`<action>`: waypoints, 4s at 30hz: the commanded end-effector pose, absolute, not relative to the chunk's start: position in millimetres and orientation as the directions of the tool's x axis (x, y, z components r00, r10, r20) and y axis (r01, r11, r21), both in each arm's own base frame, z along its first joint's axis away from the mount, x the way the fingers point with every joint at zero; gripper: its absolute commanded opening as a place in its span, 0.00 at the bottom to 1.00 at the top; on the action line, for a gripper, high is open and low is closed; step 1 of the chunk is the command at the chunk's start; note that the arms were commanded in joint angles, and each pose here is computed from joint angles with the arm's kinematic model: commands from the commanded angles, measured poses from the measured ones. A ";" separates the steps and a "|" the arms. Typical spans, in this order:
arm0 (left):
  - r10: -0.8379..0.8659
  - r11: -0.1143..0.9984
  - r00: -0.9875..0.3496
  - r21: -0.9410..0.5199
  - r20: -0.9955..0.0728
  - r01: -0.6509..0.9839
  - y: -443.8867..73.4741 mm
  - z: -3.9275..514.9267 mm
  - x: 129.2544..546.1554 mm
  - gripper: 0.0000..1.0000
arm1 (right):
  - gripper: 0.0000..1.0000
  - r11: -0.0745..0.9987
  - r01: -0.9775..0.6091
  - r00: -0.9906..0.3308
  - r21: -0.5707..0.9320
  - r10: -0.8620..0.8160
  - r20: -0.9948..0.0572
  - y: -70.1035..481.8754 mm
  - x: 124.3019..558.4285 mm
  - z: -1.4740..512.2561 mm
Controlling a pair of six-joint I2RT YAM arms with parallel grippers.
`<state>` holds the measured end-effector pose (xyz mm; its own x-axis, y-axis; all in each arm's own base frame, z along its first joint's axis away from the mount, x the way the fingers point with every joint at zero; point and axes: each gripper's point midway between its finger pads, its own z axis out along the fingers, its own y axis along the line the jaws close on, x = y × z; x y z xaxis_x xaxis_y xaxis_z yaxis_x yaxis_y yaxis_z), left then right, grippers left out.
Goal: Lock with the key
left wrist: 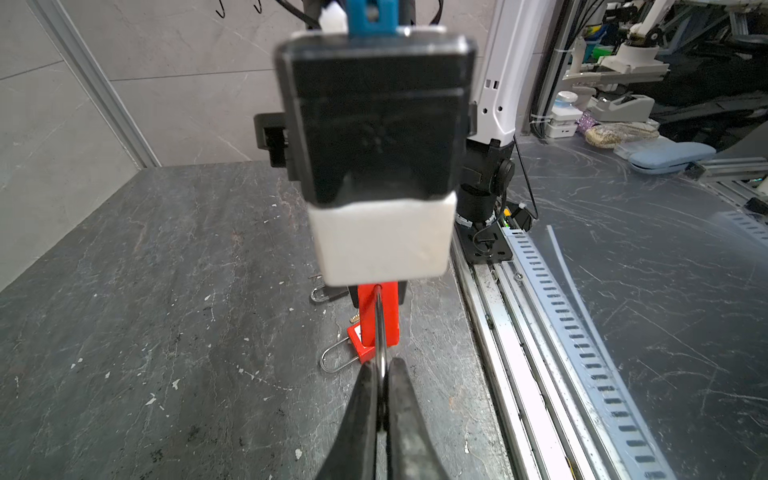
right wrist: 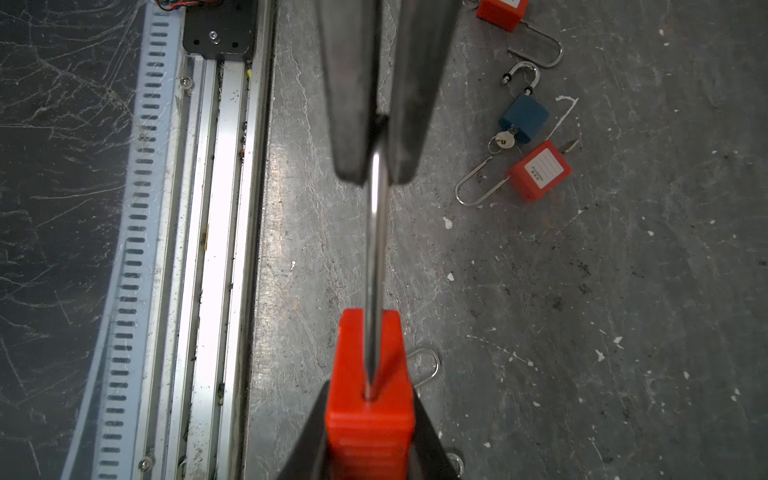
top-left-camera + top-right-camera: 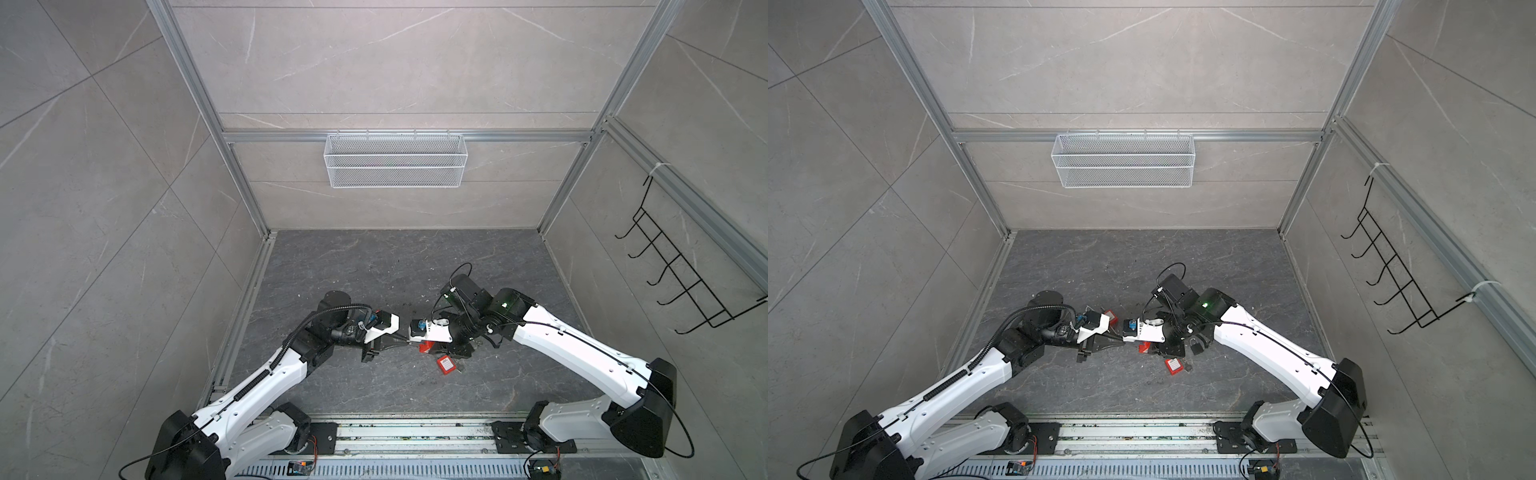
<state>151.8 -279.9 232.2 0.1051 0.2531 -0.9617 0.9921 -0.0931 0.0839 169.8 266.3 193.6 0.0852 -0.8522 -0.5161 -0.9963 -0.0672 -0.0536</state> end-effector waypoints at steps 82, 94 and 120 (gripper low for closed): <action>0.194 -0.030 0.056 0.051 -0.979 0.998 -321.1 229.4 158.8 0.00 | 0.40 -0.036 -0.975 0.162 -0.221 -0.795 -0.584 276.0 178.2 246.0; 0.168 -0.065 0.078 0.068 -0.983 0.996 -299.9 250.9 159.7 0.00 | 0.60 0.082 -0.987 0.013 -0.141 -0.821 -0.571 227.8 153.7 258.9; 0.121 -0.173 0.063 0.042 -0.991 0.984 -307.6 274.5 139.9 0.00 | 0.43 0.149 -0.987 -0.101 -0.056 -0.858 -0.503 232.4 205.1 198.4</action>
